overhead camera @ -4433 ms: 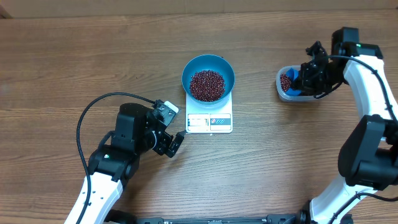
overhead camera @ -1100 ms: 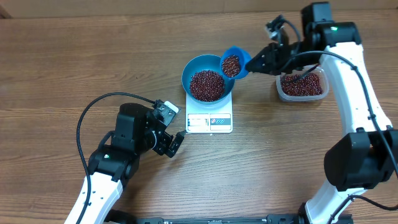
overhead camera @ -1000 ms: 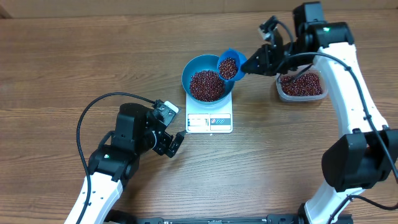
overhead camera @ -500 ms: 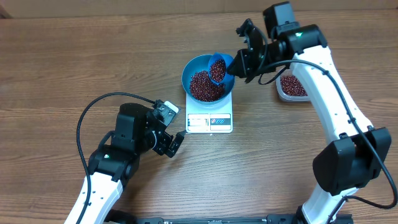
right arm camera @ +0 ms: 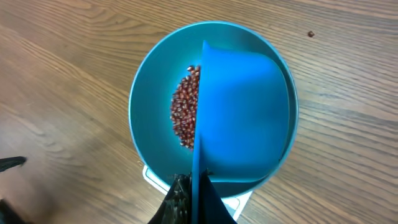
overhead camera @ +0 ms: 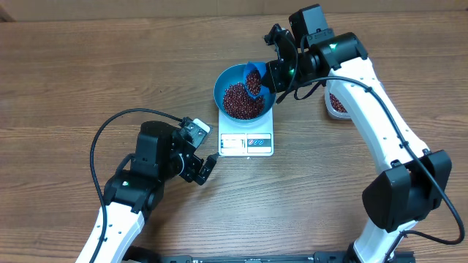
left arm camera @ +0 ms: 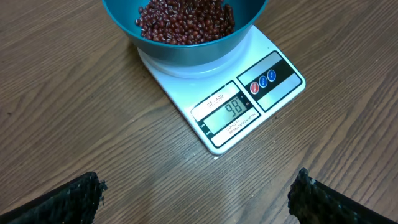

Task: Scoop item into bowl and weigh 150g on scale
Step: 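Tip the scoop with the right gripper to pour beans into the bowl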

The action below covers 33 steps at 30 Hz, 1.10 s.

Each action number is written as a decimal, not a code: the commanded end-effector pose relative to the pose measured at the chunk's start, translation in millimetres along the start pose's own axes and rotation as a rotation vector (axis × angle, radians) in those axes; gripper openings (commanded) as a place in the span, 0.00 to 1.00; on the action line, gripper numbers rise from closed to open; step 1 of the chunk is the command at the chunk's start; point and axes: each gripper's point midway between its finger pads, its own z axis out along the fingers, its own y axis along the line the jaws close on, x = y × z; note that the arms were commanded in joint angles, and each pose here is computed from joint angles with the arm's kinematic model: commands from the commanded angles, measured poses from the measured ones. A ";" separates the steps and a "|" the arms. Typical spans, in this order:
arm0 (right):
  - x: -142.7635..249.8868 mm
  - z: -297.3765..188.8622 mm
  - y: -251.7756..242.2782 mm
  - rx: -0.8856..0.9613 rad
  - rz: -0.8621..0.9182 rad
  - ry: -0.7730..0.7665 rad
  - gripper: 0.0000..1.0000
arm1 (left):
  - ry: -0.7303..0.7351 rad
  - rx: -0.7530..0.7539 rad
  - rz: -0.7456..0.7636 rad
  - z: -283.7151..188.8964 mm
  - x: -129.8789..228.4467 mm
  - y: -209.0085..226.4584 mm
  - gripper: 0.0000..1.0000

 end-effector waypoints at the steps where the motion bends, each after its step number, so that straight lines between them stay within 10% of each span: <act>1: -14.5 -22.5 13.2 0.042 -0.049 -0.074 0.04 | -0.007 -0.003 0.000 -1.5 -0.2 0.4 1.00; 33: -21.0 -19.1 15.9 0.164 -0.104 -0.102 0.04 | -0.008 -0.003 0.000 -1.5 -0.3 0.4 1.00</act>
